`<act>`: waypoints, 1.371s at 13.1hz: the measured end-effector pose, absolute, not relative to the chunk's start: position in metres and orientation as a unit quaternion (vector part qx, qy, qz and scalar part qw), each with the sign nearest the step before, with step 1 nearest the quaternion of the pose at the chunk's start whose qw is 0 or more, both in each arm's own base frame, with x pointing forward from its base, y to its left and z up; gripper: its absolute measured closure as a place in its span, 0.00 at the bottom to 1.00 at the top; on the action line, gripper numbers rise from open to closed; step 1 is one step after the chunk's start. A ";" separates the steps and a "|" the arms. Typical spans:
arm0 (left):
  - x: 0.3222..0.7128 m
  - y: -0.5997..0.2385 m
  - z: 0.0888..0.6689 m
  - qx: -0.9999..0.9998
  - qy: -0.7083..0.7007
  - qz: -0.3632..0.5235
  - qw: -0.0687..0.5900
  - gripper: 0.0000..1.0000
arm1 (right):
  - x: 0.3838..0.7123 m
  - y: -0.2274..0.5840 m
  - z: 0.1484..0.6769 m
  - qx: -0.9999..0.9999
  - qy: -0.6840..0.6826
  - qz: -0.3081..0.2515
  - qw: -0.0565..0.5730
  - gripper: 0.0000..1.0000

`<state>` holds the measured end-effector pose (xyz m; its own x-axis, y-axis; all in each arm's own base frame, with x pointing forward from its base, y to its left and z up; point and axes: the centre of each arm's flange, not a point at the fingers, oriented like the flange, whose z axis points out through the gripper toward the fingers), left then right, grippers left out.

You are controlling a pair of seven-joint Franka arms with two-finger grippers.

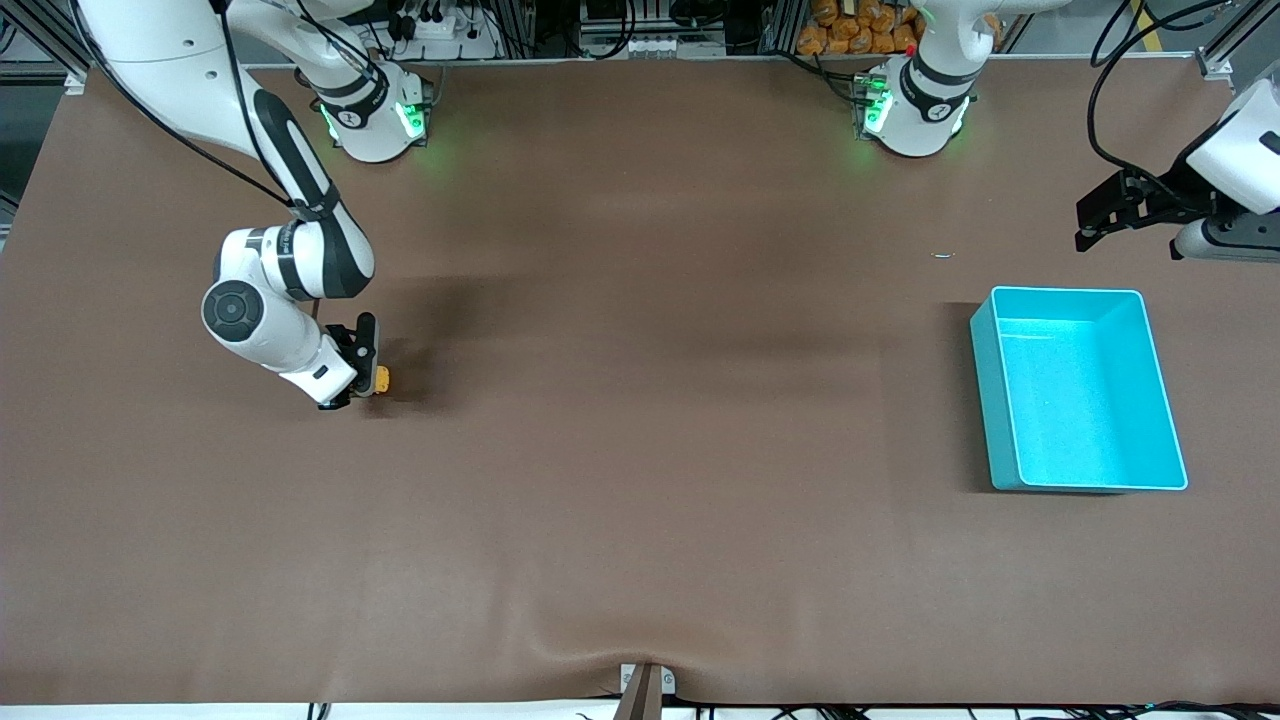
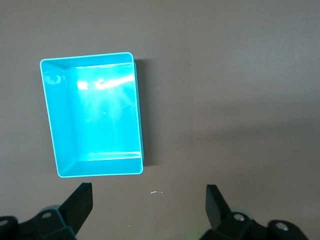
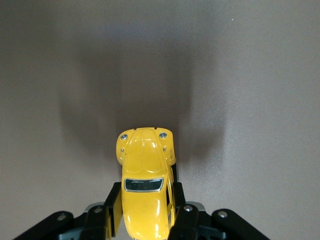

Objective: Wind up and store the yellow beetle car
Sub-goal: 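Close the right gripper on the yellow car's body, then pull the car backward along the table with the right gripper to wind it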

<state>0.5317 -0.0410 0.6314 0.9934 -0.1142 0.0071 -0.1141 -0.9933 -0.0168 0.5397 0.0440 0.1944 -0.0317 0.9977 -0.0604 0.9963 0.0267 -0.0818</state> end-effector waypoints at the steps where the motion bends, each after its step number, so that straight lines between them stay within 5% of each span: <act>1: 0.532 -0.041 0.631 -0.998 0.057 -0.004 0.008 0.00 | 0.540 0.044 0.194 -0.696 -0.716 0.050 0.007 0.57; 18: 0.532 -0.041 0.631 -0.998 0.057 -0.004 0.008 0.00 | 0.544 -0.026 0.193 -0.739 -0.672 0.053 0.009 0.57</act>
